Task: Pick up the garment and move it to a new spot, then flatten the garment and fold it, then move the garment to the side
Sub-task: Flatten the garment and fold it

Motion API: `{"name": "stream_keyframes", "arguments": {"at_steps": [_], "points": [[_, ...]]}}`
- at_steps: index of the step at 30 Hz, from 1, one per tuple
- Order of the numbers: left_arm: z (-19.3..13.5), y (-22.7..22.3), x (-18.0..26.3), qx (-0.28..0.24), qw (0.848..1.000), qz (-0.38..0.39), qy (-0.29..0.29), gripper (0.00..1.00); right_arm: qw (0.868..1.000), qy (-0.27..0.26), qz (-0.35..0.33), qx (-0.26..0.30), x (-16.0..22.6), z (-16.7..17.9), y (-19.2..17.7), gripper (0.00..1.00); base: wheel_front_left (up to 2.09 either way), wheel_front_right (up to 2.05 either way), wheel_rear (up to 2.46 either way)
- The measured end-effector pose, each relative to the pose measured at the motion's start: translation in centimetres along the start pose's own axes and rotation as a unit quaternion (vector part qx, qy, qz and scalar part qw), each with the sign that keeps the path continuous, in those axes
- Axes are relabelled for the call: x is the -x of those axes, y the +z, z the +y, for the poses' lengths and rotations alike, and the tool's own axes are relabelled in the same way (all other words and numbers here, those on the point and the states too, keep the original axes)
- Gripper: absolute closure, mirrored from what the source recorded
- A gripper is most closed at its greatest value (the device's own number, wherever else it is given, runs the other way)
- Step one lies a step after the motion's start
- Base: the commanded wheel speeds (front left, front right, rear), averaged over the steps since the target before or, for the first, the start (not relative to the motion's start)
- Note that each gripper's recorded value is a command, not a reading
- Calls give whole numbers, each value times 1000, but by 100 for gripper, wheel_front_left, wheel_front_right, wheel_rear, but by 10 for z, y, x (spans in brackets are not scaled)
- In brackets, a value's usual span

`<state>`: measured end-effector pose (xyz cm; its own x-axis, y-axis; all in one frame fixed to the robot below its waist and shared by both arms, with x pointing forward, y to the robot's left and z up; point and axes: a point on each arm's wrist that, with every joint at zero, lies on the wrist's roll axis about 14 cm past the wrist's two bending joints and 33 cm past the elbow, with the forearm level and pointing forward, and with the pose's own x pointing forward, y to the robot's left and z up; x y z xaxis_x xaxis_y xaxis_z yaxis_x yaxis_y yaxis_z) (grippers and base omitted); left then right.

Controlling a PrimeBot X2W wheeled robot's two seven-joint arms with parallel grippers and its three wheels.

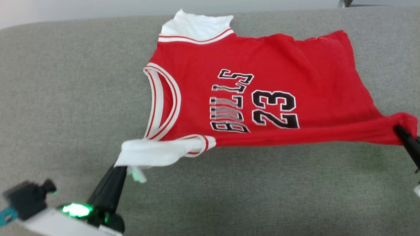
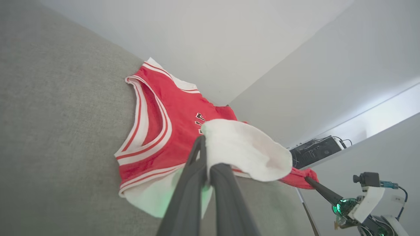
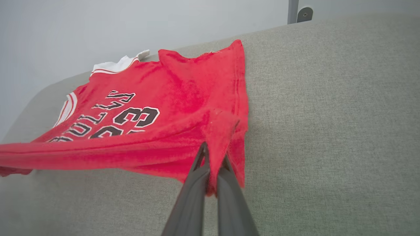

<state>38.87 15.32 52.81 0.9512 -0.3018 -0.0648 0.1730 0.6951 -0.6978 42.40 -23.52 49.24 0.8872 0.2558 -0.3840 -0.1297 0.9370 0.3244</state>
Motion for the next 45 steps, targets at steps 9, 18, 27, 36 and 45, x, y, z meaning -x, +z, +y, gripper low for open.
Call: {"name": "stream_keyframes", "arguments": {"at_steps": [9, 18, 27, 36, 45], "points": [[20, -6, -58, -17, 1000, 21, -2, 100, 1000, -18, -1, -2, -37, -5, 6, 100, 0, 0, 0], [58, -39, -99, -64, 996, 50, 27, 100, 998, -40, 39, -4, -70, -19, -23, 100, 0, 0, 0], [100, -69, -100, -111, 987, 85, 79, 100, 997, -49, 64, -6, -83, -26, -48, 100, 0, 0, 0], [112, -85, -105, -128, 981, 117, 89, 100, 997, -50, 60, -2, -88, -26, -51, 100, 0, 0, 0], [115, -89, -108, -133, 978, 132, 89, 100, 997, -48, 57, -1, -88, -24, -50, 100, 0, 0, 0]]}}
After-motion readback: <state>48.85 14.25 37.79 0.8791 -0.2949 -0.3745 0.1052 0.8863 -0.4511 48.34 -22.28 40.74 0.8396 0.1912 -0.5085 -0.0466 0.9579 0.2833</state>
